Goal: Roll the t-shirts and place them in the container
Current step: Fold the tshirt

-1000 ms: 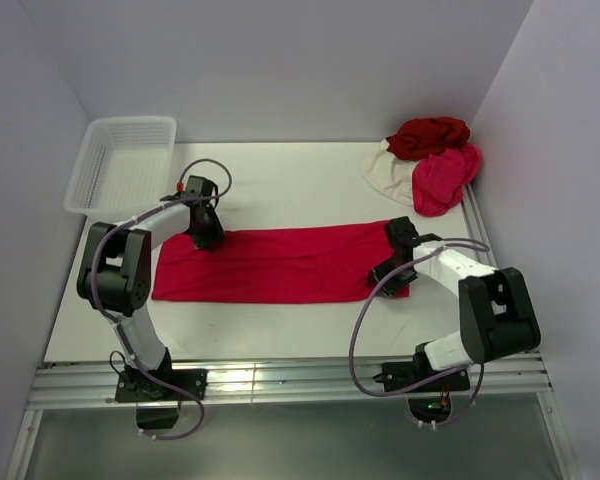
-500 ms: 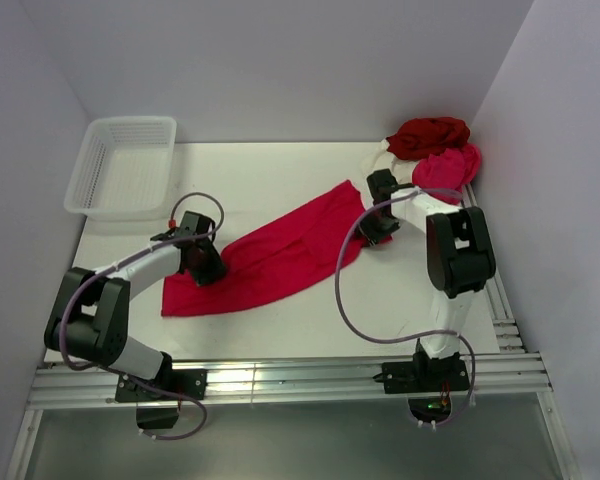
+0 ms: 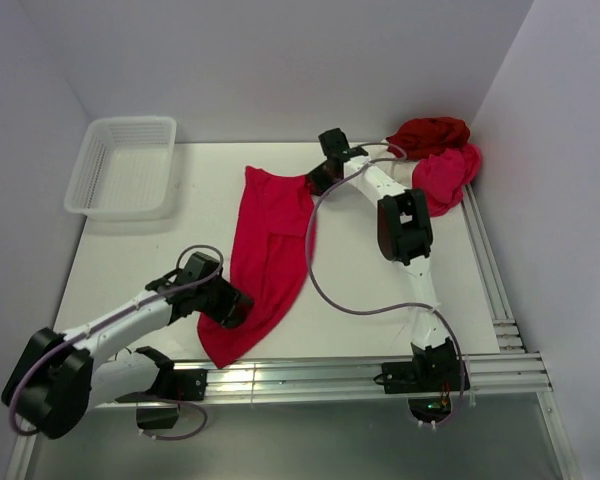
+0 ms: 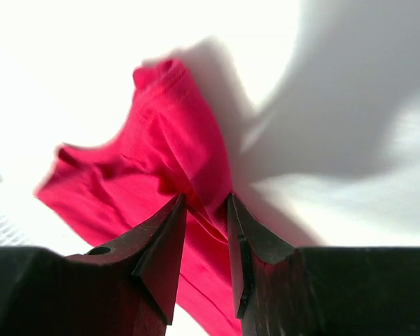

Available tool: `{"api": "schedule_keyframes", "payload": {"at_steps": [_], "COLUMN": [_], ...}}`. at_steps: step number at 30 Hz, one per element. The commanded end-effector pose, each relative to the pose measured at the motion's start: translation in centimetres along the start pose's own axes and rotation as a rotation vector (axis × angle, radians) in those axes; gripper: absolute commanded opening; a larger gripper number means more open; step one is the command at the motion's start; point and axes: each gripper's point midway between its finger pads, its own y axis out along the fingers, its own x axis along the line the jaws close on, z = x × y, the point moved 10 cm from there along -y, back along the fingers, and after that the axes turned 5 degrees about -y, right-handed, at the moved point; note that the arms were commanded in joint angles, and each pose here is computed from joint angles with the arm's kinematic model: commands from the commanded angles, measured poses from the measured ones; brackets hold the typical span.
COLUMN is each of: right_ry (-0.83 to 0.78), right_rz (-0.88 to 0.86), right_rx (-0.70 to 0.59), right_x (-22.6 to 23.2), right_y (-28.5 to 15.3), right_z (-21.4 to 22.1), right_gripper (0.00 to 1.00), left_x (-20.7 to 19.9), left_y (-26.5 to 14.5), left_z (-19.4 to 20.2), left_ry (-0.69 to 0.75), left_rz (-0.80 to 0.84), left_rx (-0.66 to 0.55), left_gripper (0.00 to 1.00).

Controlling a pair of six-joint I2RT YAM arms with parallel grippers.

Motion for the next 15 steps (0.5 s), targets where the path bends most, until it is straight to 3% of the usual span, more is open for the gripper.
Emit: {"api": "schedule_keyframes", "payload": {"at_steps": [1, 5, 9, 11, 15], "right_ry": [0.013, 0.004, -0.063, -0.126, -0.262], "right_rz": [-0.154, -0.211, -0.303, -0.32, -0.287], "right_rx": [-0.002, 0.02, -0.038, -0.042, -0.073], "right_x": [3.8, 4.5, 5.2, 5.2, 3.7], "right_y": [0.4, 0.8, -1.6, -2.4, -5.1], "right_z": [0.1, 0.8, -0.6, -1.1, -2.5], "right_gripper": [0.37, 0.41, 0.56, 0.57, 0.57], "left_x": [-3.3, -5.2, -6.5, -5.9, -6.3], "left_y": [-2.3, -4.3, -6.1, -5.8, -6.1], "left_z": [1.9, 2.5, 2.2, 0.8, -2.6], "left_ry": [-0.273, -0.211, 0.028, 0.057, 0.212], "left_rz": [0.214, 0.21, 0.079, -0.025, -0.085], "left_rx": [0.088, 0.066, -0.038, -0.078, -0.214], "left_gripper": [0.53, 0.61, 0.69, 0.7, 0.7]}}
